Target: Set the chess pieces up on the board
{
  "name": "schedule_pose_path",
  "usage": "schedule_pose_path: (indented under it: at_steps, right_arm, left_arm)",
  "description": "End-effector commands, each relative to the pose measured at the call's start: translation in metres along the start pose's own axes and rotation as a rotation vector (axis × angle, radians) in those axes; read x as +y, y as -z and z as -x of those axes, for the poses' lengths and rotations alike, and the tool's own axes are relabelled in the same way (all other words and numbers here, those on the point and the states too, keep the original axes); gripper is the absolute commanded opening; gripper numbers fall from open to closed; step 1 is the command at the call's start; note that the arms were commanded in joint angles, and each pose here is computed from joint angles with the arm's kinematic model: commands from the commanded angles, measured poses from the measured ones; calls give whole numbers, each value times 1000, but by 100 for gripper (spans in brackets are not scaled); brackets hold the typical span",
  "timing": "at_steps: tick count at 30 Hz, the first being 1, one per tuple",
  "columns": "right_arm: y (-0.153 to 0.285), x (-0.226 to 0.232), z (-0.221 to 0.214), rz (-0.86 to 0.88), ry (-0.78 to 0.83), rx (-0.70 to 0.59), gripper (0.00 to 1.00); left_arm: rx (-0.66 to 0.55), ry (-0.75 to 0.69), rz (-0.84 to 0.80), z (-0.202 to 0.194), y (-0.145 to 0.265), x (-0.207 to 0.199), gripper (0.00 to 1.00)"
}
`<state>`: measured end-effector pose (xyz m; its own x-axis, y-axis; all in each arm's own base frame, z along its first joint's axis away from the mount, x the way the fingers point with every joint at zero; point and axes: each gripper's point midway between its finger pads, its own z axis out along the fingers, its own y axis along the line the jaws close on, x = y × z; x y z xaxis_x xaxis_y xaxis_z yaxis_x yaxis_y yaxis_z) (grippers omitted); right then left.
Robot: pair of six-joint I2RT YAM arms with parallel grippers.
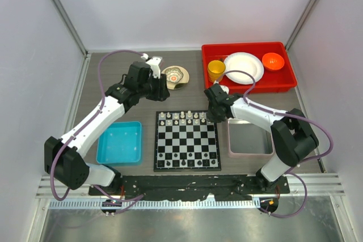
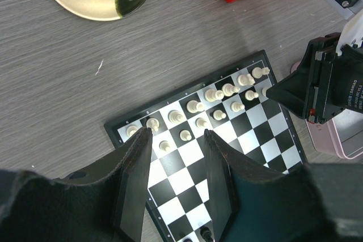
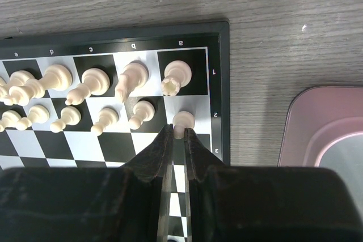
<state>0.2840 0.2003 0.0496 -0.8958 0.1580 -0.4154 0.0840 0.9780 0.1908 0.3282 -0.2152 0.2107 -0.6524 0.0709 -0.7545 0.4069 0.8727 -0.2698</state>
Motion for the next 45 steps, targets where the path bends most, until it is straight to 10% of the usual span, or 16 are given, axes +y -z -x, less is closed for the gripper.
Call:
schedule_pose_path:
  at_steps: [1, 22, 32, 45]
  right_arm:
    - [2, 6, 11, 11, 3, -41, 11]
    - [6, 10, 16, 20, 0, -53, 28]
    - [71, 24, 42, 136, 26, -154, 28]
    - [172, -42, 70, 88, -84, -431, 55]
  left_arm:
    - [-23, -16, -7, 9, 2, 0, 46]
    - [-23, -17, -7, 9, 1, -1, 45]
    - [-26, -19, 0, 8, 2, 1, 46]
    - [-85, -8, 58, 24, 18, 9, 53]
